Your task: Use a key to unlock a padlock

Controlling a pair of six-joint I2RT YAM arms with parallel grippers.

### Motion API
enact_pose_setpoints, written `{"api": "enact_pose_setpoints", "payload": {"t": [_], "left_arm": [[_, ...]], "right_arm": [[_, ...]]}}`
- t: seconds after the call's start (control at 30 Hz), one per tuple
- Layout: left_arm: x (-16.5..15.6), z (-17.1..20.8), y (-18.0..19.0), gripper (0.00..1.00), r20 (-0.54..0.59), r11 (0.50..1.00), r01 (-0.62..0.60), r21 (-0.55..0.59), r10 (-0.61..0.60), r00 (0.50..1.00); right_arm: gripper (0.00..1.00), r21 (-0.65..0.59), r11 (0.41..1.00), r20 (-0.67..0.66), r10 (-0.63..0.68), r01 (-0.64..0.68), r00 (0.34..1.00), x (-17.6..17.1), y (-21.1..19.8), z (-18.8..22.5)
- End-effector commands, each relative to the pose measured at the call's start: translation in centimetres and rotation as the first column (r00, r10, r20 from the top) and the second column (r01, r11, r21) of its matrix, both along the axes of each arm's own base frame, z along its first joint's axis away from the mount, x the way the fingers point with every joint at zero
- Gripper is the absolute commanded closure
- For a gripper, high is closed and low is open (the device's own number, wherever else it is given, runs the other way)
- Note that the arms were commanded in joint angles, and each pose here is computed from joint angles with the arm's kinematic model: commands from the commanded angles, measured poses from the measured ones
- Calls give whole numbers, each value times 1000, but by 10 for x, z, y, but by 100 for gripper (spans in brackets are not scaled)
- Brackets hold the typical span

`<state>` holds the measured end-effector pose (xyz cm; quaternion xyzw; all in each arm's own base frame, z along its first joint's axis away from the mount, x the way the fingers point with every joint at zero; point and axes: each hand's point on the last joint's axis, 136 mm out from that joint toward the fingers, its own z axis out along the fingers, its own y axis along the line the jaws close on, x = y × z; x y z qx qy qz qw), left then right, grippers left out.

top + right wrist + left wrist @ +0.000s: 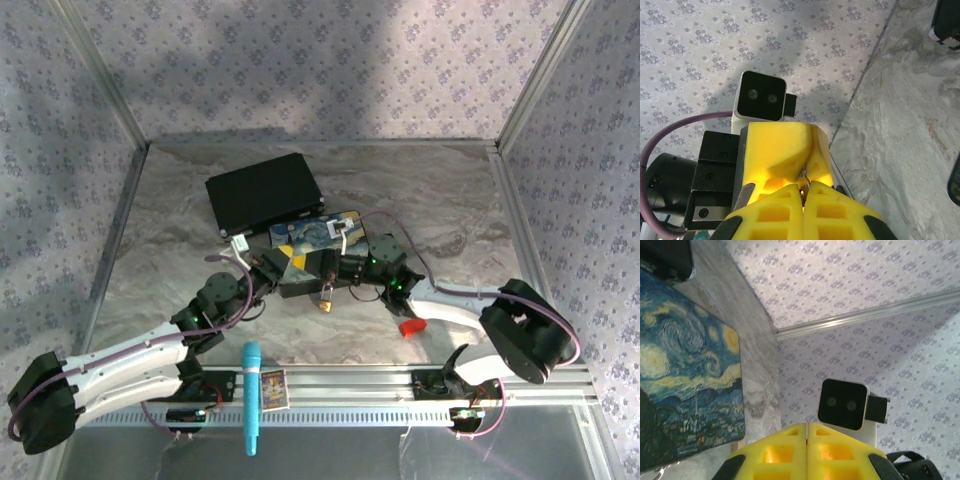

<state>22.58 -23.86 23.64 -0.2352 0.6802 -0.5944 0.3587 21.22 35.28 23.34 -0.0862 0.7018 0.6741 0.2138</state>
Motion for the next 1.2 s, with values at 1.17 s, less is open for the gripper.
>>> {"api": "enact_pose_setpoints", "payload": {"t": [1.17], "left_arm": [[3, -19, -18, 79, -97, 988, 74, 135, -61, 993]], "right_arm": [[100, -119, 991, -38, 60, -65, 997, -7, -11, -18]]}}
